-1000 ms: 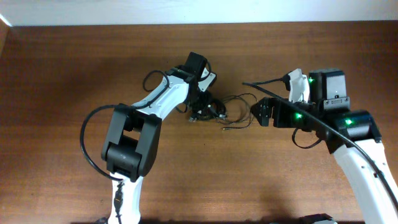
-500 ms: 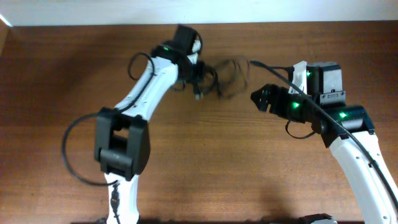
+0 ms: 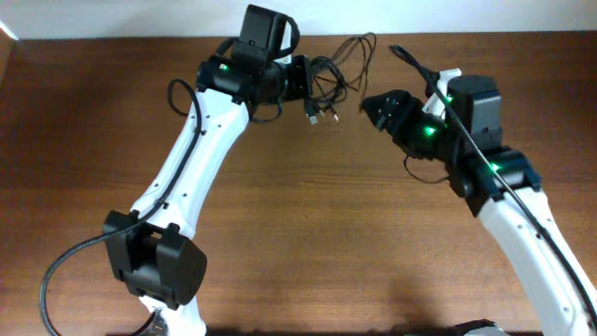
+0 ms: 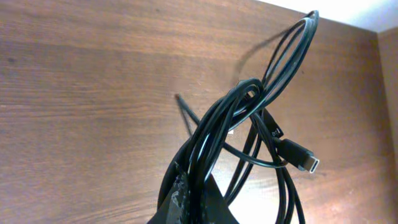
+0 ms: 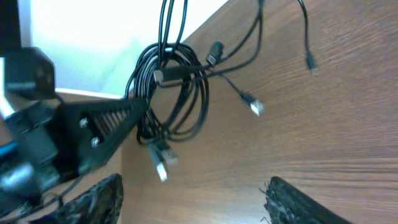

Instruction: Untangle cables

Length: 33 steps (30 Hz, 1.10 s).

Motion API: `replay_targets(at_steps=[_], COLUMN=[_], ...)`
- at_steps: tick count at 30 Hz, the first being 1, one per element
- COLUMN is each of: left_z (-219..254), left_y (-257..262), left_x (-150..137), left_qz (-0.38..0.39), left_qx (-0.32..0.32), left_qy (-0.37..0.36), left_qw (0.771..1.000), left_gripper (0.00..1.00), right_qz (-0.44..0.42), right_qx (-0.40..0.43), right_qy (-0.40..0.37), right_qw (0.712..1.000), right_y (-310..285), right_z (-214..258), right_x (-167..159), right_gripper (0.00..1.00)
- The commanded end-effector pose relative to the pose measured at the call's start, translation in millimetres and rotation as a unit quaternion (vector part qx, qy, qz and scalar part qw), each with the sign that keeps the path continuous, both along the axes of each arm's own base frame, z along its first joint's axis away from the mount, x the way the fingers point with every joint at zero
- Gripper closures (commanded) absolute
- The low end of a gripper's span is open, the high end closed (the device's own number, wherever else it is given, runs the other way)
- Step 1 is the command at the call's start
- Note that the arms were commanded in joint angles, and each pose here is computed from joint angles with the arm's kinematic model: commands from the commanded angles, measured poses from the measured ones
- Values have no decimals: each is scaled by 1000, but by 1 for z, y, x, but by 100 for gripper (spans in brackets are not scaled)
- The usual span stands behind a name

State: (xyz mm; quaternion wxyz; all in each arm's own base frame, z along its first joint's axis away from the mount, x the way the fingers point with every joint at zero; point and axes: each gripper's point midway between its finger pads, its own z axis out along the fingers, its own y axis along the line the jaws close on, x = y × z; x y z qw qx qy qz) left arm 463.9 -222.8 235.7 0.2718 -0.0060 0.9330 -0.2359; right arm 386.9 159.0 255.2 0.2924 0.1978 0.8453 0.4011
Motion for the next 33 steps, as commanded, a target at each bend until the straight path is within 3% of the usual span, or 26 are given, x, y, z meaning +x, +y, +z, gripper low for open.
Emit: replay_targets(at_steps=[1,4,10,14,16,22,28,33], left_z=[16,16,17,17,17,23,47,73], left_y=[-18,-22,-25,-25,-25,-18,-25,-18], left_x=[-10,-12,-14,-14,-14,0,20,16], left_qz=[-18,-24,-31,-31,-31,-9,-9,-45], left_qx=[-20,-22,-29,-29,-28,-16,-45,-107], left_qy=[-9,-8,-5,-5,-5,-37,-95,-98], left_qw=[1000,999,999,999,999,999,994,988], left_gripper=[100,100,100,100,100,100,100,100], right_qz=[6,32,34,38,38,70,99,73], right_qx=[31,59,82,87,86,75,50,11], right_qy=[6,5,52,38,36,46,107,133], right_qw=[999,998,995,995,995,994,988,988], right_y=[20,44,58,61,61,65,64,48], right_z=[-6,-13,-49,-45,-45,-52,-77,-95], right_x=[17,27,41,45,45,34,8,5], right_gripper=[28,29,42,49,57,94,96,96])
